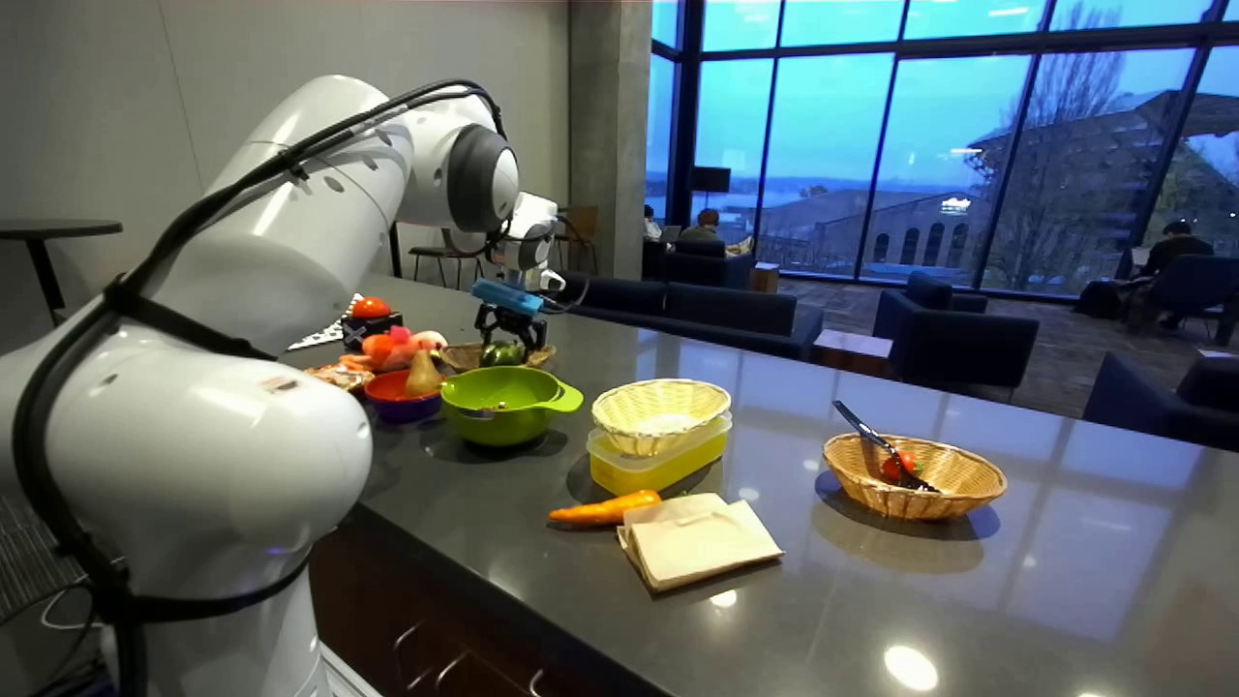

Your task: Remove the green pepper from the basket on the left and put it in the white basket on the right

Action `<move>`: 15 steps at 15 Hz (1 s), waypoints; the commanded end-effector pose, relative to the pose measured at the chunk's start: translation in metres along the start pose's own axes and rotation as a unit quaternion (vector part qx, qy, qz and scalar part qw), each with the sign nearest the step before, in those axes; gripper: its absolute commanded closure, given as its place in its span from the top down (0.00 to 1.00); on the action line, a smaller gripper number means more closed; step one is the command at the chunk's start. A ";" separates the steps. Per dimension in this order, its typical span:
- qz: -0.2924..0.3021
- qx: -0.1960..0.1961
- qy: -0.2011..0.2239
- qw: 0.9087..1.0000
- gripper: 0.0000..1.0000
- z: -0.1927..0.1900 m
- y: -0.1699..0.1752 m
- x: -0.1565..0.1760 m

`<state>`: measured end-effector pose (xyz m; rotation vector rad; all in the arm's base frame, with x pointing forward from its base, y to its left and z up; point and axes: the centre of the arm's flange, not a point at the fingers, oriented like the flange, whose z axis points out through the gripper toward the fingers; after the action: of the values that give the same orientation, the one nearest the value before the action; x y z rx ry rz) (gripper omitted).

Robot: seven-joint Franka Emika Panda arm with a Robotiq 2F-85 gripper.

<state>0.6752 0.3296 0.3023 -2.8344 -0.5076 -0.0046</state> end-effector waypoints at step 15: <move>0.037 -0.036 -0.039 0.998 1.00 0.005 -0.020 -0.036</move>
<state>0.6495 0.3456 0.2960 -2.8932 -0.4055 0.0872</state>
